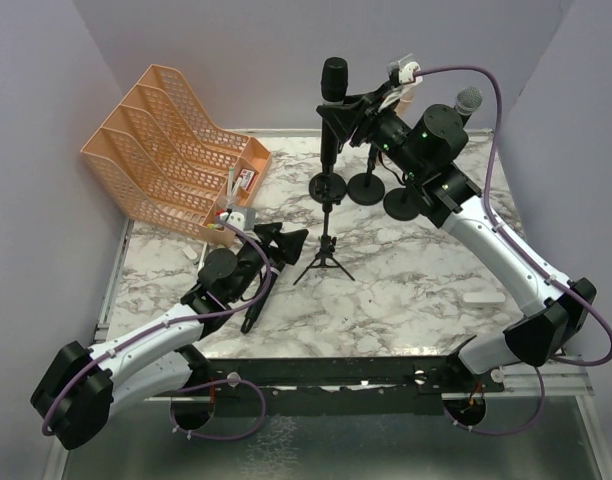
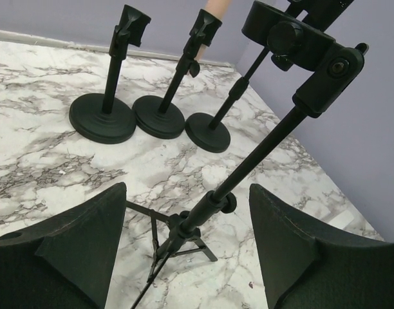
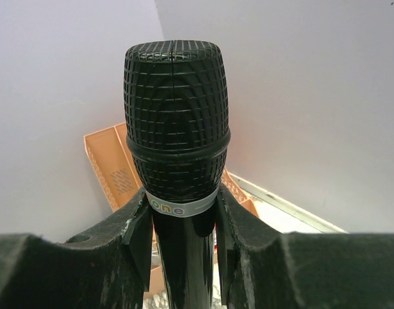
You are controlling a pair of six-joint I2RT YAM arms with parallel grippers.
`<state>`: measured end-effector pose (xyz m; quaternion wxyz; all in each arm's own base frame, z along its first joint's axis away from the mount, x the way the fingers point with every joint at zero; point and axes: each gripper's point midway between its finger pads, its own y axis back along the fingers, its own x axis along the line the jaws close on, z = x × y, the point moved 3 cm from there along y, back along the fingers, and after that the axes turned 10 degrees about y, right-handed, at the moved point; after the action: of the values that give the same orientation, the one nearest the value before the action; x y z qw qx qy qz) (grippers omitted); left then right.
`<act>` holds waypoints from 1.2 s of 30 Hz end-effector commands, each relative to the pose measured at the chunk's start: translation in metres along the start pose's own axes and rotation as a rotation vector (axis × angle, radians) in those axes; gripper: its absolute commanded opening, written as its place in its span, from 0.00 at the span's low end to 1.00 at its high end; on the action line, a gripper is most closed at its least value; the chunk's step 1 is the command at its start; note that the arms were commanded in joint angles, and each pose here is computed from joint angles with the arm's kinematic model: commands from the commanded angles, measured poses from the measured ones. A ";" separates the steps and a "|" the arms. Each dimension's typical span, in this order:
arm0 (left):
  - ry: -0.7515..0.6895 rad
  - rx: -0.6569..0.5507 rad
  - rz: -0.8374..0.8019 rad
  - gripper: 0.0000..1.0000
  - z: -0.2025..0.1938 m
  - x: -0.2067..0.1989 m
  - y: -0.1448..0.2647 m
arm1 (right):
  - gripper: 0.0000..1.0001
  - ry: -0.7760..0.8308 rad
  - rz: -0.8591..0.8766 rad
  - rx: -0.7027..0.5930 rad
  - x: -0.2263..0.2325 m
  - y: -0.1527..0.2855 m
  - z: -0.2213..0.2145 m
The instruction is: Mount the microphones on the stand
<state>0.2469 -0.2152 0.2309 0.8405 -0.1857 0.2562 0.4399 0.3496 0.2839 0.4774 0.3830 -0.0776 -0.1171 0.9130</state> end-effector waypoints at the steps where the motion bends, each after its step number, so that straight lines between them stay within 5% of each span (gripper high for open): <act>1: -0.005 0.010 -0.007 0.77 0.002 -0.005 -0.003 | 0.05 -0.023 0.077 -0.038 0.014 -0.002 0.005; 19: -0.006 0.028 0.001 0.77 0.000 -0.005 -0.006 | 0.07 -0.032 0.140 0.063 0.025 0.002 -0.042; 36: -0.003 0.028 0.000 0.77 0.000 -0.005 -0.006 | 0.03 -0.051 0.211 0.301 0.040 0.036 -0.119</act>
<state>0.2492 -0.2174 0.2215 0.8386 -0.1635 0.2646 0.4473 0.3347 0.2972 0.4279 0.3245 -0.0725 -0.0858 0.9392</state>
